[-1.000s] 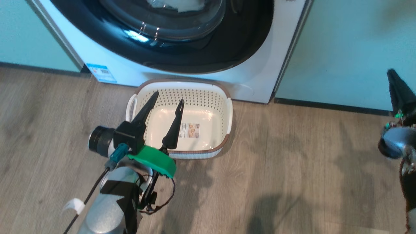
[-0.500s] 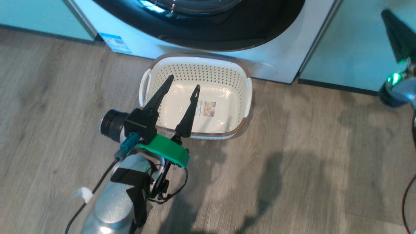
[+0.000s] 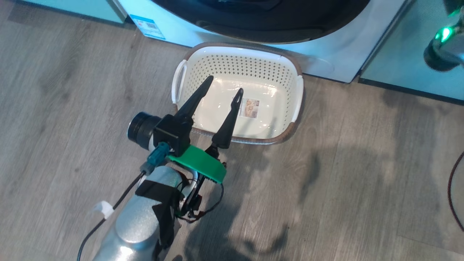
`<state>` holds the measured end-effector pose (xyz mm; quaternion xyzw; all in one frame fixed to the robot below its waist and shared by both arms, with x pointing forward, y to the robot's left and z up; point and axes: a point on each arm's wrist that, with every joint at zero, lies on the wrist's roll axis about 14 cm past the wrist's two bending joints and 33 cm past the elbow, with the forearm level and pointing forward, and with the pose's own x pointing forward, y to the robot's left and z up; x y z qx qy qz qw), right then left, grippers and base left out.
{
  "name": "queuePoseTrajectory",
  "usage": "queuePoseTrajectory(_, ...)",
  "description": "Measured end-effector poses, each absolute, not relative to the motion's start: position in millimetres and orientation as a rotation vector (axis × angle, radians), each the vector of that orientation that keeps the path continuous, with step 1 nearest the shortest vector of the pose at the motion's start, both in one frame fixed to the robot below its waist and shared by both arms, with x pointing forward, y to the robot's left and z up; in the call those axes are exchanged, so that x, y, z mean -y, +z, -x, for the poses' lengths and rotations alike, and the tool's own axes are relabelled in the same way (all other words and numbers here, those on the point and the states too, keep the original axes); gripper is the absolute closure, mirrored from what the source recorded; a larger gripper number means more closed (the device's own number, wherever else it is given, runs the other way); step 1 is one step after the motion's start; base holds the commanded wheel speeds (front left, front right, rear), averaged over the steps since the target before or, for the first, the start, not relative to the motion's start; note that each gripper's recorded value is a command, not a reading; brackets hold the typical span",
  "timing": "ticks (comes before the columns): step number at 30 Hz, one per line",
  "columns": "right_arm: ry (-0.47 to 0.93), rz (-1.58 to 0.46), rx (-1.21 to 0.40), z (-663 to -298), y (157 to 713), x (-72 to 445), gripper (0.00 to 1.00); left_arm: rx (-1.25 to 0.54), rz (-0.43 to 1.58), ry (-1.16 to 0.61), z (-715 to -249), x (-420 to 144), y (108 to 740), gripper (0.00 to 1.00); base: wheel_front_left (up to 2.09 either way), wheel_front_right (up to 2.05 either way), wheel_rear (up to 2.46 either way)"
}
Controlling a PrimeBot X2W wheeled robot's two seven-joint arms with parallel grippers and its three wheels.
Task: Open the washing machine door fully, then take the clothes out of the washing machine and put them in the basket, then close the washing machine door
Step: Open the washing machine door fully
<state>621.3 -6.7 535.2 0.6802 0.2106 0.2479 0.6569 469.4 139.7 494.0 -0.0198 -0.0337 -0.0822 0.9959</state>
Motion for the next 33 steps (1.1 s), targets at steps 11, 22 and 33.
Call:
queuePoseTrajectory(11, 0.639, -1.497, -0.551, -641, 540, -28, 1.0, 0.054, 0.05, -0.146, -473, -144, 488, 0.0, 0.0, 0.0, 0.0)
queuePoseTrajectory(22, 0.66, -1.435, -0.6, -647, 532, -44, 1.0, 0.034, 0.059, -0.136, -473, -144, 480, 0.0, 0.0, 0.0, 0.0)
queuePoseTrajectory(33, 0.674, -1.404, -0.622, -647, 529, -54, 1.0, 0.043, 0.059, -0.137, -475, -143, 484, 0.0, 0.0, 0.0, 0.0)
